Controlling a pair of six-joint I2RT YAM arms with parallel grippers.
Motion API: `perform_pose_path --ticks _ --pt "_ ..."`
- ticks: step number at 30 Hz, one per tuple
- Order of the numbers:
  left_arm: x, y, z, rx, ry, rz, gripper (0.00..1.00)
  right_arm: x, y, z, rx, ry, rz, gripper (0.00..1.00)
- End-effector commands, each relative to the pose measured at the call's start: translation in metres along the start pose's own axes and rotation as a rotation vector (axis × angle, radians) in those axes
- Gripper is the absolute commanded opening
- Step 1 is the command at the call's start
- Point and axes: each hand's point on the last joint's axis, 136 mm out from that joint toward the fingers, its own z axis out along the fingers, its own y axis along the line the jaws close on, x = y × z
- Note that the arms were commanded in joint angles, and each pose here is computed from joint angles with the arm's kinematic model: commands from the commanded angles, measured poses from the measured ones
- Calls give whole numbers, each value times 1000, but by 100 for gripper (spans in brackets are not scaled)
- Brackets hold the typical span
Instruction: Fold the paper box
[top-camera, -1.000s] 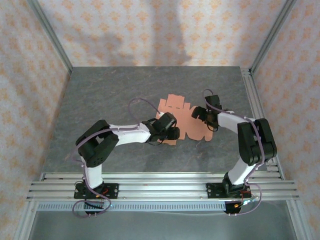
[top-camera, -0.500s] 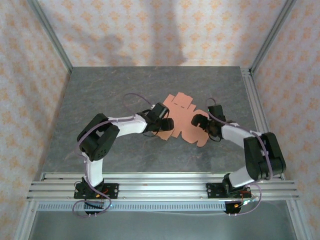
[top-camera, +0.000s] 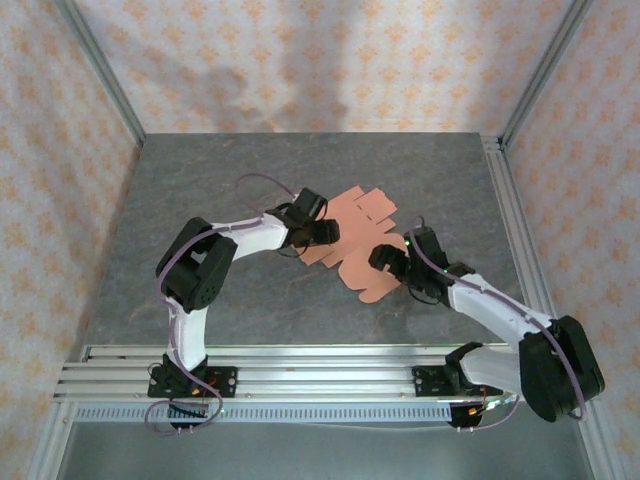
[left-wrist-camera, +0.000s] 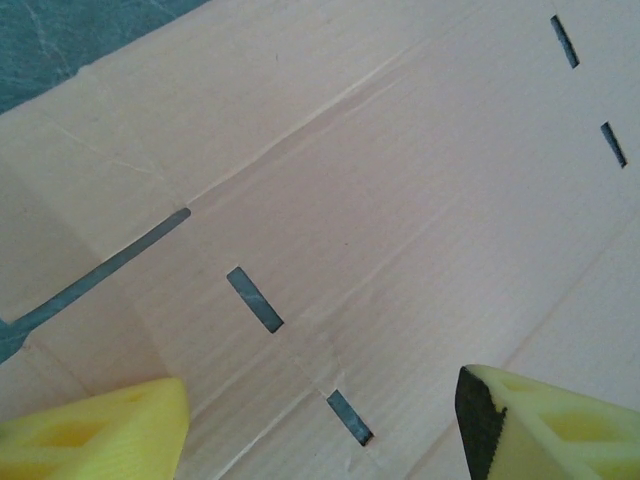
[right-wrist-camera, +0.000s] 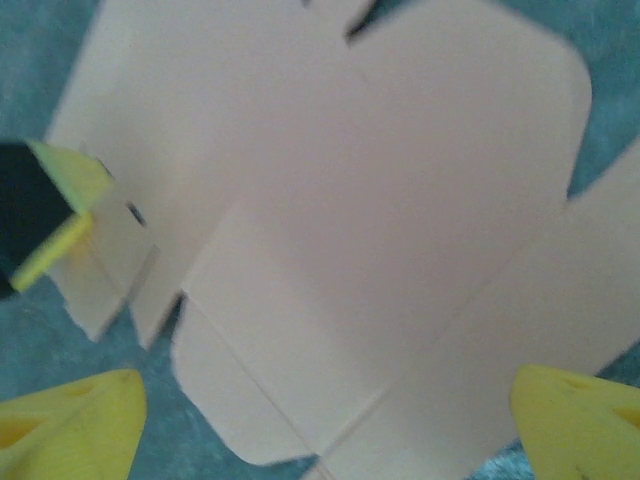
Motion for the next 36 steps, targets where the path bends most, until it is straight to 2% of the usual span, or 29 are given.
perform_pose_path --ticks 1,5,10,16,21,26,36 --pt "4 4 -25 -15 -3 -9 74 -40 8 -2 32 -72 -53 94" --pt "21 4 -38 12 6 -56 75 -79 19 30 48 -55 -104 94" --pt "41 -6 -38 71 36 -110 75 -112 39 87 31 35 -127 94" --pt "48 8 -30 18 18 -158 73 -126 48 142 37 121 -151 94" --pt "51 22 -22 -17 30 -169 72 -126 37 172 51 177 -130 94" --pt "43 33 -13 -46 63 -163 72 -111 29 164 46 208 -115 94" --pt "11 50 12 -102 134 -176 72 -67 -10 110 131 211 -146 95"
